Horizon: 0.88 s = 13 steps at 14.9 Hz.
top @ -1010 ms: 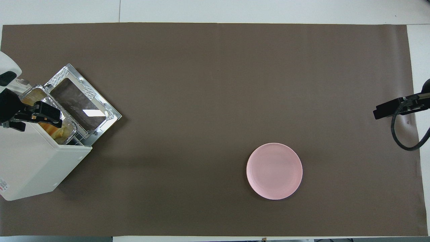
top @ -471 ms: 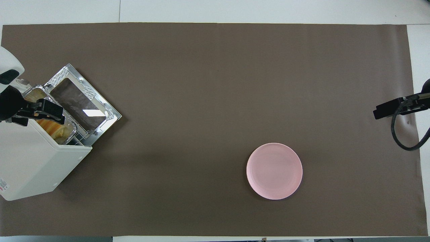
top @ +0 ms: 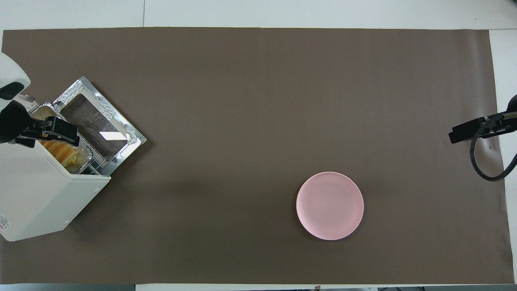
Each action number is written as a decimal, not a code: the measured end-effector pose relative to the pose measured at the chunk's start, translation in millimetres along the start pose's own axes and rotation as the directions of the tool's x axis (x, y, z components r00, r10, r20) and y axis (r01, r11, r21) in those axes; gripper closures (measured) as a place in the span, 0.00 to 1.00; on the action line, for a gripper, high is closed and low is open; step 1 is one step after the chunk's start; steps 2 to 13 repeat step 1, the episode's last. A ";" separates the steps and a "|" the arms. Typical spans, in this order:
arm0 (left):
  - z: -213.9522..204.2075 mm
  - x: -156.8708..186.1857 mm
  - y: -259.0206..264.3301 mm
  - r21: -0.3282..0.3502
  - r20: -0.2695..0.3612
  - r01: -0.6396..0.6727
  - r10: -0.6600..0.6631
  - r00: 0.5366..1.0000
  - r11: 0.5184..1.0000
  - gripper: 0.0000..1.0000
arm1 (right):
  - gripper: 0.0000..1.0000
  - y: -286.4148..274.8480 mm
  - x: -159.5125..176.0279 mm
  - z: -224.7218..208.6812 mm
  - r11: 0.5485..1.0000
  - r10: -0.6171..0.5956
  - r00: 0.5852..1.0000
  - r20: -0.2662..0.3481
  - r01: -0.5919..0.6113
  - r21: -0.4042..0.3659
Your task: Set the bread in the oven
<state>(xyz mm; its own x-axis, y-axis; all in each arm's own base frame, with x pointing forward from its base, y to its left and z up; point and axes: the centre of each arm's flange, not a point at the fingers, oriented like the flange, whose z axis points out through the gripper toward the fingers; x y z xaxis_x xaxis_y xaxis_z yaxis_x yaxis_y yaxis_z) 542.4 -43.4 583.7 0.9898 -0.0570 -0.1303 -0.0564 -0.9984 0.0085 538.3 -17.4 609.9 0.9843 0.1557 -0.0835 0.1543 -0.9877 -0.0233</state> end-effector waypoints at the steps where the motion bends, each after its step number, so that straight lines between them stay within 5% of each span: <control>1: -0.1 0.5 0.0 0.000 -0.004 -0.001 0.001 1.000 1.000 0.00 | 0.00 0.0 0.0 0.0 1.000 0.000 1.000 0.000 0.000 0.000; 13: -0.1 0.5 0.0 0.000 -0.004 -0.001 0.001 1.000 1.000 0.00 | 0.00 0.0 0.0 0.0 1.000 0.000 1.000 0.000 0.000 0.000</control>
